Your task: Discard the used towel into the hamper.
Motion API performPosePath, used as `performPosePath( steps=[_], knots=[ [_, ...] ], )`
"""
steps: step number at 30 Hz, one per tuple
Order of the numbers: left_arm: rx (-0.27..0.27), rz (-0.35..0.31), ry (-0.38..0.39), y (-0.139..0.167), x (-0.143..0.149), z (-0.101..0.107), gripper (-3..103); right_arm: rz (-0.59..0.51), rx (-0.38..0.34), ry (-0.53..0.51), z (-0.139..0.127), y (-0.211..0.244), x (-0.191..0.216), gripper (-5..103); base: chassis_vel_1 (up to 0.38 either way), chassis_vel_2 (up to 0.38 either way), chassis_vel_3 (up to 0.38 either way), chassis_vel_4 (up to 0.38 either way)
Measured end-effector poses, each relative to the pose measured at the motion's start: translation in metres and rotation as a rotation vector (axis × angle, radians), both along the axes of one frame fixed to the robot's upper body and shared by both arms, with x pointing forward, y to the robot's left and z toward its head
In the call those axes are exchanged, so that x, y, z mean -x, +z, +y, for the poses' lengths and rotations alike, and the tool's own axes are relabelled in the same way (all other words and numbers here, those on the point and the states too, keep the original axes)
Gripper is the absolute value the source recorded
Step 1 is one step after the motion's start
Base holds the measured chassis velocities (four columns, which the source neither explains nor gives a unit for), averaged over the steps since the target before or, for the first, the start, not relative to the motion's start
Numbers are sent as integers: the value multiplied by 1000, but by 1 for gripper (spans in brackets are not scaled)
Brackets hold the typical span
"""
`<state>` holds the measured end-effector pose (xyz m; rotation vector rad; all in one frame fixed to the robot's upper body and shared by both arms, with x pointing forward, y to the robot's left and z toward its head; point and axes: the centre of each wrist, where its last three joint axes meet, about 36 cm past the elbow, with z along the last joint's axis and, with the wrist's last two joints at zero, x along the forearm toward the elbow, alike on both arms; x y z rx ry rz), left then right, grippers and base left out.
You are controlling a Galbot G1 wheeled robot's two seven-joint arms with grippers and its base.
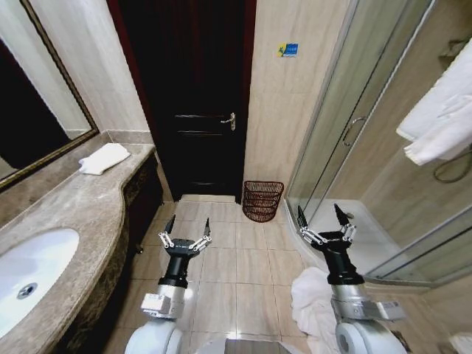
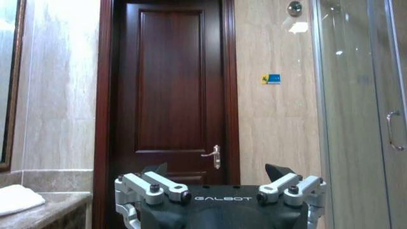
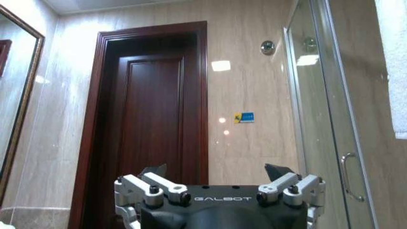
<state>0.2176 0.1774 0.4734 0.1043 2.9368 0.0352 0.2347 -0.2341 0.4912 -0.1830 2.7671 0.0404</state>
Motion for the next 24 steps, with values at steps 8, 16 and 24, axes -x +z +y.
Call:
performPosePath(
  steps=[8, 16, 24],
  knots=[
    [0, 10, -15, -1, 2, -2, 100, -3, 5, 4, -1, 0, 1, 100, 0, 0, 0, 0],
    [2, 11, -20, -1, 3, -4, 100, -18, 41, 2, 0, -1, 1, 100, 0, 0, 0, 0],
    [3, 11, -15, -1, 3, -4, 100, -15, 43, 2, 0, -1, 2, 100, 0, 0, 0, 0]
  ],
)
